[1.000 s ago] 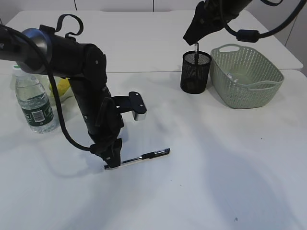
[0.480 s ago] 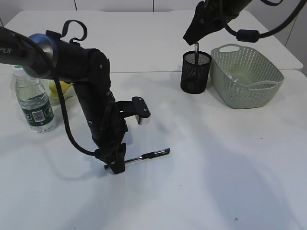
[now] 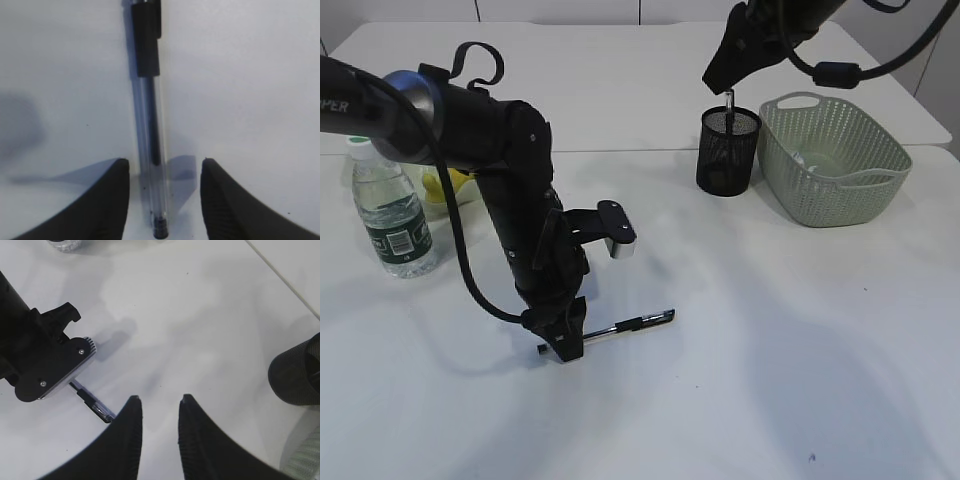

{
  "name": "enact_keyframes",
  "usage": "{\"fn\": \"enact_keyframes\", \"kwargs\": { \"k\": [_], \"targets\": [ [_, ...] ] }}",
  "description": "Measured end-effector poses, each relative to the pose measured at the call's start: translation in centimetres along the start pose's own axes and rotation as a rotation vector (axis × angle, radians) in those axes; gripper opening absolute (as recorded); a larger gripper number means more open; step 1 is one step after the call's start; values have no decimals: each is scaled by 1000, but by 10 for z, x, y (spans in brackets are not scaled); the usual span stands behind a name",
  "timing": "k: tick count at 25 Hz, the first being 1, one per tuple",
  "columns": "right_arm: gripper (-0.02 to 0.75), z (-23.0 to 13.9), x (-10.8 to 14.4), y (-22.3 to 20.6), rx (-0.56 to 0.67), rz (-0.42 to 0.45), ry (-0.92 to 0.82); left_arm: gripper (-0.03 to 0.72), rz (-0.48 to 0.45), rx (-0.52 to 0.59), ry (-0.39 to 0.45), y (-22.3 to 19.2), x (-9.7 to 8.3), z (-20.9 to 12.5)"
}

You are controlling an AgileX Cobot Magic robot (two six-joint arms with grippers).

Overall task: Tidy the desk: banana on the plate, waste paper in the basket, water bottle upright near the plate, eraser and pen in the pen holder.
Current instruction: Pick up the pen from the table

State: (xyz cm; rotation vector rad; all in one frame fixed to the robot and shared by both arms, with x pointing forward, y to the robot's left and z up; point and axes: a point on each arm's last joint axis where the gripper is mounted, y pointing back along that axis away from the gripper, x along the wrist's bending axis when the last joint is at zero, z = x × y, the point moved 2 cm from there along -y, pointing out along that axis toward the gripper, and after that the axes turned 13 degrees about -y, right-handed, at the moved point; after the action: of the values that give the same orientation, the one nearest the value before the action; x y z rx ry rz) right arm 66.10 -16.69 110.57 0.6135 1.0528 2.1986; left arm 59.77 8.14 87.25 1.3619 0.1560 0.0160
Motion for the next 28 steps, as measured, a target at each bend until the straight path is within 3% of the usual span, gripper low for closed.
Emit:
{"fn": "enact_keyframes", "kwargs": {
  "k": [28],
  "targets": [
    [192, 0, 0, 0, 0, 0, 91, 302, 22, 92, -83, -1, 1, -5]
  ]
}}
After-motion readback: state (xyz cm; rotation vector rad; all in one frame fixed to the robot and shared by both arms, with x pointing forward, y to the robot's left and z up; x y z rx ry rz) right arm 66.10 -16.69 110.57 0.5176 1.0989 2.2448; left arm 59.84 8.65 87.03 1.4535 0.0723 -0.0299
